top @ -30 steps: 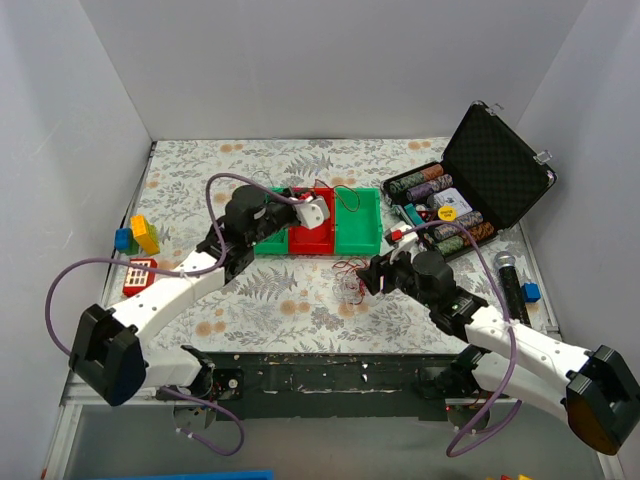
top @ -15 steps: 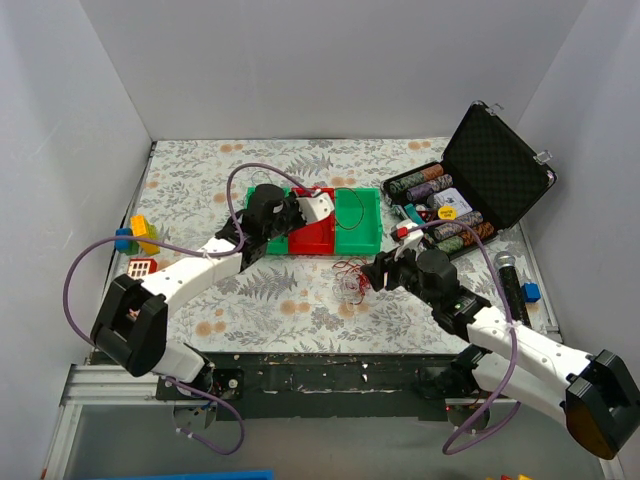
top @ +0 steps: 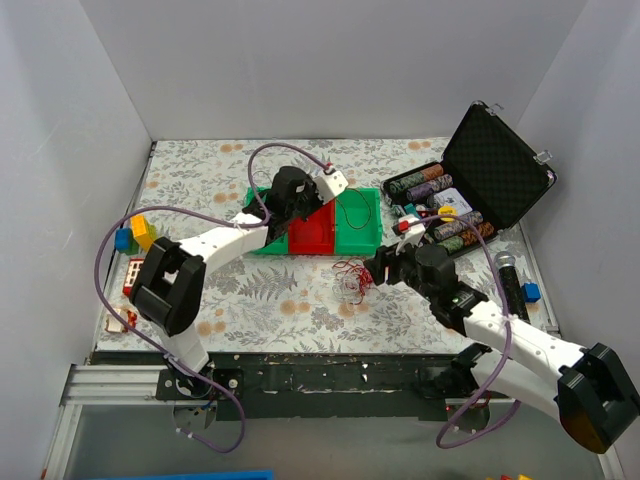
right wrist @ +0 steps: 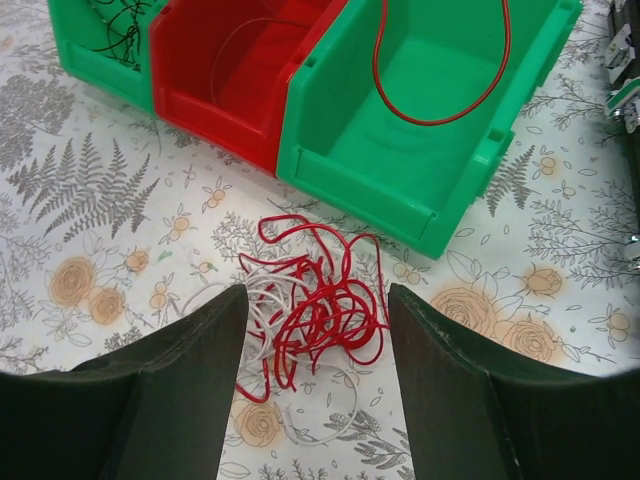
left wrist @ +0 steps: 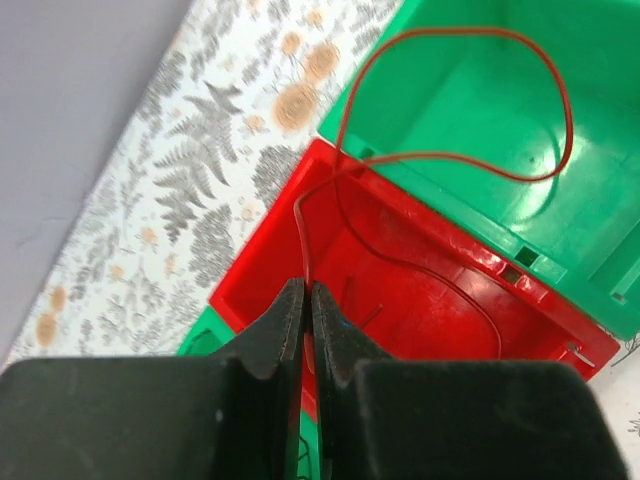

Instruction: Untangle the cables

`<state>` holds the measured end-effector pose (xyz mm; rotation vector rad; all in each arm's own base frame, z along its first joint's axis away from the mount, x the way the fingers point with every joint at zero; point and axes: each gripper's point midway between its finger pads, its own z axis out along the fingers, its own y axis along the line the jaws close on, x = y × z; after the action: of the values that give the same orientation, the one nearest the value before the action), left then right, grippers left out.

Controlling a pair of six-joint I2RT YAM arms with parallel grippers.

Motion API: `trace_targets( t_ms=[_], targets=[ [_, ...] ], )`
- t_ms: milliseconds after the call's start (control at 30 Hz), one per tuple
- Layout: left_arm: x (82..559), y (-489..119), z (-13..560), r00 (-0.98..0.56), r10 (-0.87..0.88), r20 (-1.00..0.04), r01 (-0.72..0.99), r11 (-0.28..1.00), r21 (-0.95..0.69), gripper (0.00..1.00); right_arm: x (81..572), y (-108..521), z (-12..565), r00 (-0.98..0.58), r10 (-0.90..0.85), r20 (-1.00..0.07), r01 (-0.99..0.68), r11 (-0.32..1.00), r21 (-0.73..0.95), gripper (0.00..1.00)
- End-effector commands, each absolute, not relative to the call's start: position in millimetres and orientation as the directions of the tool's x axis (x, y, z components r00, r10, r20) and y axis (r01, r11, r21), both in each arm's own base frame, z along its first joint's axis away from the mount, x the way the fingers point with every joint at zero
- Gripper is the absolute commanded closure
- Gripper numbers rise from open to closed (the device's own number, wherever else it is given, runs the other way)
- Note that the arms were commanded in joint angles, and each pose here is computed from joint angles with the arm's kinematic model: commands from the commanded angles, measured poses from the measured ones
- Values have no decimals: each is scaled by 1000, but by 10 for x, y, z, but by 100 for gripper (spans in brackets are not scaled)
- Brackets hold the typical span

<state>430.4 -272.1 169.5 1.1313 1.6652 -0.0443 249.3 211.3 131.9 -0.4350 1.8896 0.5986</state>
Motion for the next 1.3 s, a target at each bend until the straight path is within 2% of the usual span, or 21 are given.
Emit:
trace_targets(
  t_ms=[0,267,533,900,1067,1267],
  targets=[
    [4355,-2716,1624,-42,637,-770,662,595,456,100,2767,2106,1620,-318,16,-948,-513,838,186,33],
    [4361,-2687,1235,-78,678,-731,661,584,471,100,3374,2080,1669,-349,40,-936,-426,883,196,30],
    [4388,-2742,953,-126,665,-736,672,603,430,100,3733,2351,1761,-339,62,-939,-469,854,225,29],
    [4377,-2464,680,-237,615,-752,627,688,365,100,4354,2195,1790,-312,2,-950,-389,912,130,23],
    [4365,-2390,622,-245,605,-757,619,699,358,100,4540,2128,1712,-347,8,-938,-480,858,185,19],
    [4358,-2407,621,-253,580,-774,617,713,333,100,4502,2263,1727,-346,10,-938,-618,749,236,23]
  ],
)
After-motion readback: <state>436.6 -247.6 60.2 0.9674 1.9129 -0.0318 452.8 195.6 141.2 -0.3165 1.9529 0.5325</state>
